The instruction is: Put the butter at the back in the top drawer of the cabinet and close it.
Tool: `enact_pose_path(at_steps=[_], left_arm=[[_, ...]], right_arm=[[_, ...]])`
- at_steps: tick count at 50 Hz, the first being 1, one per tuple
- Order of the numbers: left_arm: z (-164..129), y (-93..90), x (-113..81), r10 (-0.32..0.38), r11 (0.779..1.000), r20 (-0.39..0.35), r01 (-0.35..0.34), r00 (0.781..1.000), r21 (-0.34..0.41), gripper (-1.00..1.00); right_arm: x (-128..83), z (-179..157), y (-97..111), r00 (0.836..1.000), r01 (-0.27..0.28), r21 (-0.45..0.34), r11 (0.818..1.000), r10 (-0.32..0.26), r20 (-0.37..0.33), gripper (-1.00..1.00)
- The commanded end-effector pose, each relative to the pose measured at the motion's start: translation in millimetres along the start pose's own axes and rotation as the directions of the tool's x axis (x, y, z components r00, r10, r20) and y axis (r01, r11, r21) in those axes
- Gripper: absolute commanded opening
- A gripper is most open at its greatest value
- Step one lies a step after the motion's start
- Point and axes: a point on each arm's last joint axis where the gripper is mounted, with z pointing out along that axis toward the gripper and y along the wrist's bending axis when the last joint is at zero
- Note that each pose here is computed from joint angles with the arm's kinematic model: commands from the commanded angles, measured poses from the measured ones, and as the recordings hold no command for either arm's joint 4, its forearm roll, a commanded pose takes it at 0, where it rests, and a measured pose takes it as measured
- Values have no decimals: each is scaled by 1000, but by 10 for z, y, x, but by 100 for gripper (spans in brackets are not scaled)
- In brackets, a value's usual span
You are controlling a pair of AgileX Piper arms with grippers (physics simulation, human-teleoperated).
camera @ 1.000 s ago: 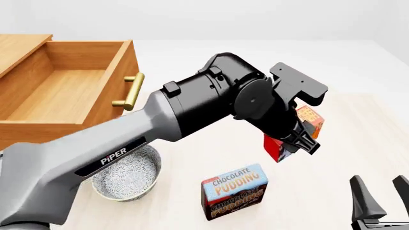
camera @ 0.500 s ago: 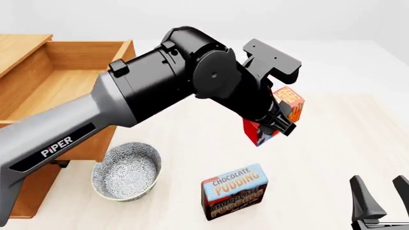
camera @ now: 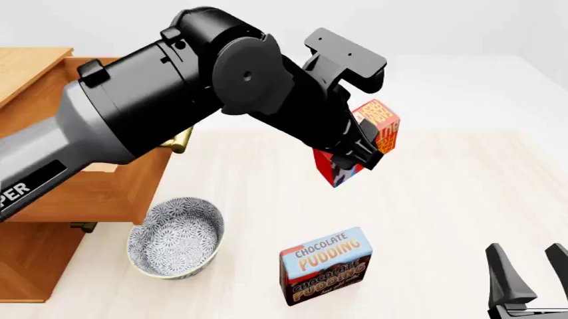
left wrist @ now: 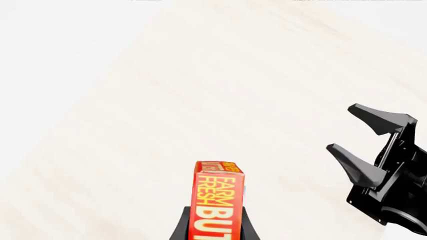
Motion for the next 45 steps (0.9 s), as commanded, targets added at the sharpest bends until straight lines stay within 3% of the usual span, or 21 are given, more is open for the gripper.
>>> enact_pose_path(at_steps=[1,45], left_arm=[[-223,79,-17,13,1000,36,-12,999,-18,-100],[-776,379,108,-1,996,47,5,999,-93,-100]], right_arm=[[0,0,0,1000,0,0,1000,0,0,100],[0,0,0,1000,0,0,1000,0,0,100]])
